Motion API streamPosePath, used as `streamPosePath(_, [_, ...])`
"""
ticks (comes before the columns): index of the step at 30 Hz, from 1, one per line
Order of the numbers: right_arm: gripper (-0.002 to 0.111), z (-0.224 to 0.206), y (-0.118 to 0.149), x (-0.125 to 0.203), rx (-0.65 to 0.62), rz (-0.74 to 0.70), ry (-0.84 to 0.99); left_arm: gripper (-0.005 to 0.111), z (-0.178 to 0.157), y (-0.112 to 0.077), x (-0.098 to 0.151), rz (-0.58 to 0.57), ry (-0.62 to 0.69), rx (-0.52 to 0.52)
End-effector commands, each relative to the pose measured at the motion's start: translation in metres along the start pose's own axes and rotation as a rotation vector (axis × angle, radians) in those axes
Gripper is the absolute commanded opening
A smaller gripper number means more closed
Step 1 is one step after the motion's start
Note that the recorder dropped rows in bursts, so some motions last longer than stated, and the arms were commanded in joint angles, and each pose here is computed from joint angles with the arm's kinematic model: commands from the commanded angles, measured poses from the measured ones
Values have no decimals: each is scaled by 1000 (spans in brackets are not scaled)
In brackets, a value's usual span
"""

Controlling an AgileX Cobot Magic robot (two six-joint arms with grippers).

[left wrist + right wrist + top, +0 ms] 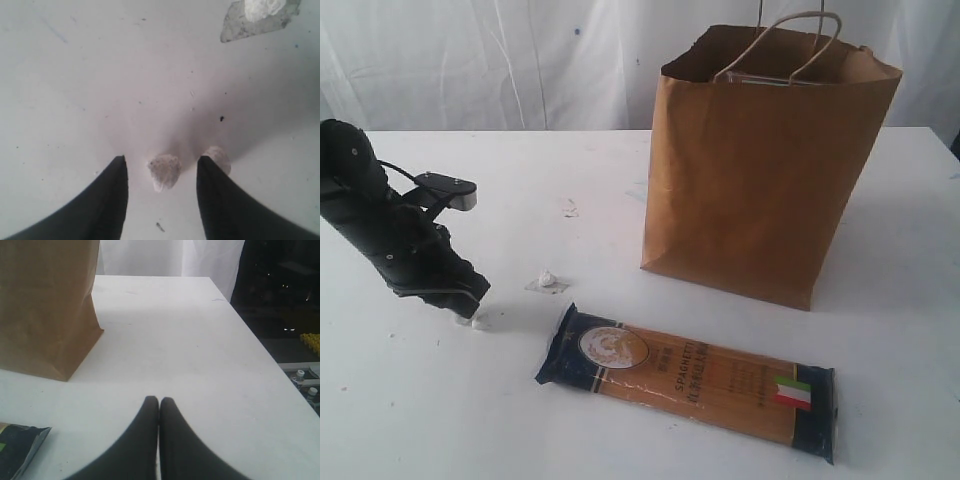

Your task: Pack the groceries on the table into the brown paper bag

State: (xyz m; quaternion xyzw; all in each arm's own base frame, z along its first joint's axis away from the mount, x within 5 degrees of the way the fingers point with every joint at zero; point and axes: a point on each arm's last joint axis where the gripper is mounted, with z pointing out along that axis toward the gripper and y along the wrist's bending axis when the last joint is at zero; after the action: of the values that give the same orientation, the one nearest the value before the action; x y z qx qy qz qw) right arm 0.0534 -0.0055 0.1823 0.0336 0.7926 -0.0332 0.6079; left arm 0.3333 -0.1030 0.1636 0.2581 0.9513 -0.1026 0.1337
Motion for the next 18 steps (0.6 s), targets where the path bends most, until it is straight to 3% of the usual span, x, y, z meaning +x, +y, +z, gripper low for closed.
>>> streamPosePath(1, [0, 0, 0, 0, 4, 4, -6, 48, 0, -1, 0, -10, 5, 14])
streamPosePath(15, [0, 0, 0, 0, 4, 4, -6, 40, 12, 0, 4, 3, 47, 28])
streamPosePath(18, [0, 0, 0, 0, 4, 4, -6, 32, 12, 0, 4, 3, 47, 28])
